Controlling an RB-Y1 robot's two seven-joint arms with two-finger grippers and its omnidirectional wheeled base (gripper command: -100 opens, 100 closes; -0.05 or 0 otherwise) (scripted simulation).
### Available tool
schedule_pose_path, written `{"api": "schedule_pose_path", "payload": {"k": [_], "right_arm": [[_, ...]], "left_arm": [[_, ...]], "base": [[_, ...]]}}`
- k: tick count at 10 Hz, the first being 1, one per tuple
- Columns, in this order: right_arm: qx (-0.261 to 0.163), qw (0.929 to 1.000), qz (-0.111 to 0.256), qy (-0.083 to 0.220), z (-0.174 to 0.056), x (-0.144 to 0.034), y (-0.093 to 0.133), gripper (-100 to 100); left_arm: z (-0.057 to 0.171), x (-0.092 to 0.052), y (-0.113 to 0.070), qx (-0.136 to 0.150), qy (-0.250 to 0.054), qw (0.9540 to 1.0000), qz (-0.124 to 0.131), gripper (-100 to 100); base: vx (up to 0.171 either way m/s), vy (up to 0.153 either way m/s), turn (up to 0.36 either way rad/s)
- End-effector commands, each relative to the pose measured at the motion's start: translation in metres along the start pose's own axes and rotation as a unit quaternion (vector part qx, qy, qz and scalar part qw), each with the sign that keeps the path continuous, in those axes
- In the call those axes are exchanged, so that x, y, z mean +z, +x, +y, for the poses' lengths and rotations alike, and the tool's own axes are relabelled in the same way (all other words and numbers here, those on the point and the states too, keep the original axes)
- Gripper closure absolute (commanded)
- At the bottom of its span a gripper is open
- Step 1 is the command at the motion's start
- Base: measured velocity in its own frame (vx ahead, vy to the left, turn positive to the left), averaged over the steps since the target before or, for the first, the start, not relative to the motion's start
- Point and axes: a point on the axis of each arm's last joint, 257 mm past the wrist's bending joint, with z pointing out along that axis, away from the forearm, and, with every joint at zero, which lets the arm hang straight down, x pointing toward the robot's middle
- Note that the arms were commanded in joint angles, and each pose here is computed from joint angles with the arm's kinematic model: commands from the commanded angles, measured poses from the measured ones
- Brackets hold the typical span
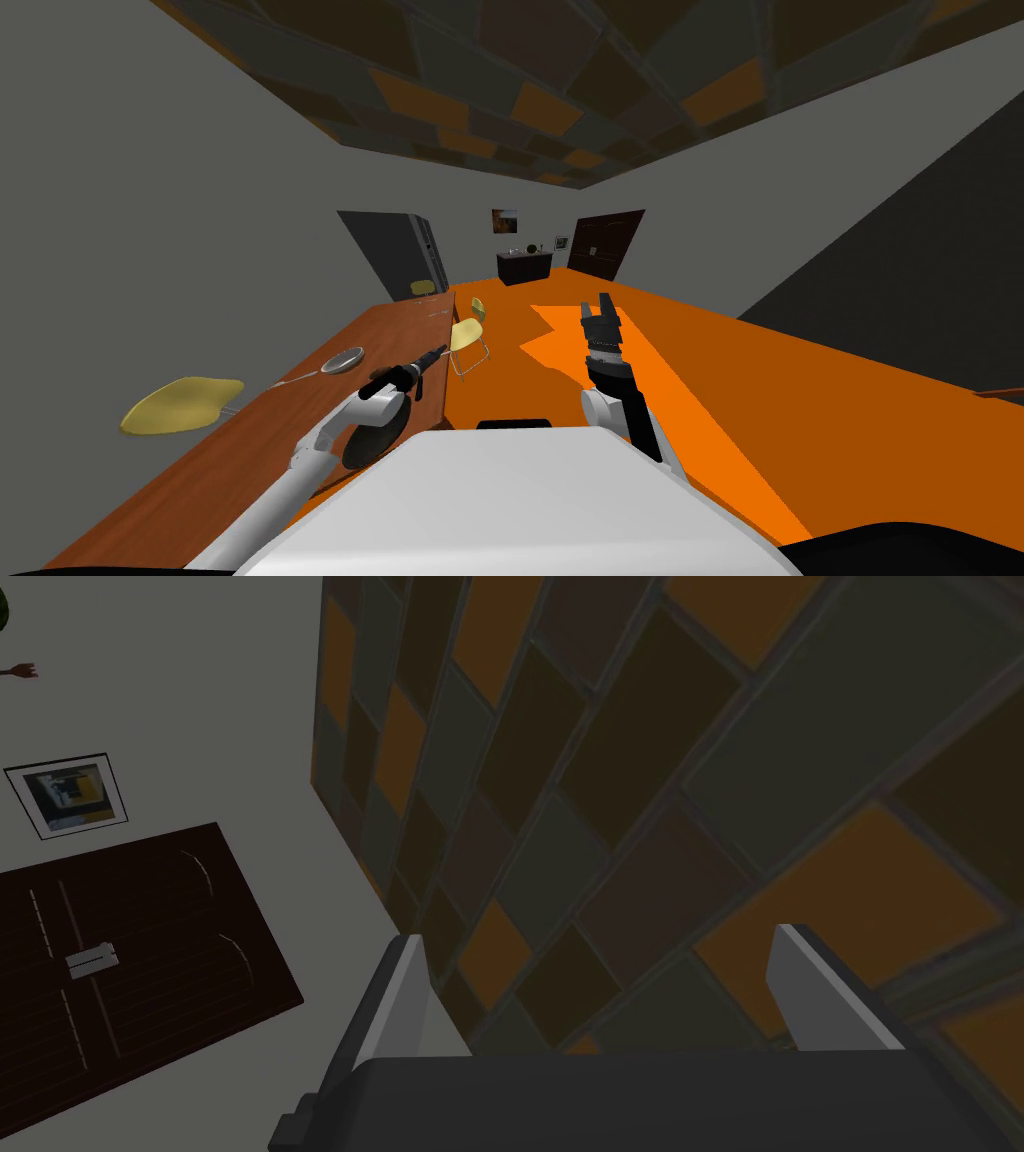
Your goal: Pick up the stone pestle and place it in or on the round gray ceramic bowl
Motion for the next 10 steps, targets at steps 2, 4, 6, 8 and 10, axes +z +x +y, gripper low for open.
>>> {"api": "schedule_pose_path", "payload": {"k": [2, 4, 6, 8, 10], "right_arm": [[0.000, 1.0000, 0.000, 0.000, 0.000, 0.000, 0.000, 0], [0.000, 1.0000, 0.000, 0.000, 0.000, 0.000, 0.000, 0], [0.000, 1.0000, 0.000, 0.000, 0.000, 0.000, 0.000, 0], [0.000, 1.0000, 0.000, 0.000, 0.000, 0.000, 0.000, 0], [0.000, 1.0000, 0.000, 0.000, 0.000, 0.000, 0.000, 0]], "left_arm": [[0.039, 0.001, 0.020, 0.016, -0.041, 0.9978, 0.050, -100], [0.061, -0.002, 0.035, 0.024, -0.063, 0.9947, 0.078, -100], [0.103, -0.014, 0.063, 0.037, -0.104, 0.9847, 0.134, -100], [0.122, -0.023, 0.078, 0.039, -0.123, 0.9783, 0.162, -100], [0.140, -0.032, 0.093, 0.041, -0.140, 0.9711, 0.189, -100]], "base": [[0.112, 0.009, -0.007], [0.117, 0.026, -0.002], [0.148, 0.014, 0.014], [0.151, 0.035, 0.020], [0.086, 0.025, 0.017]]}}
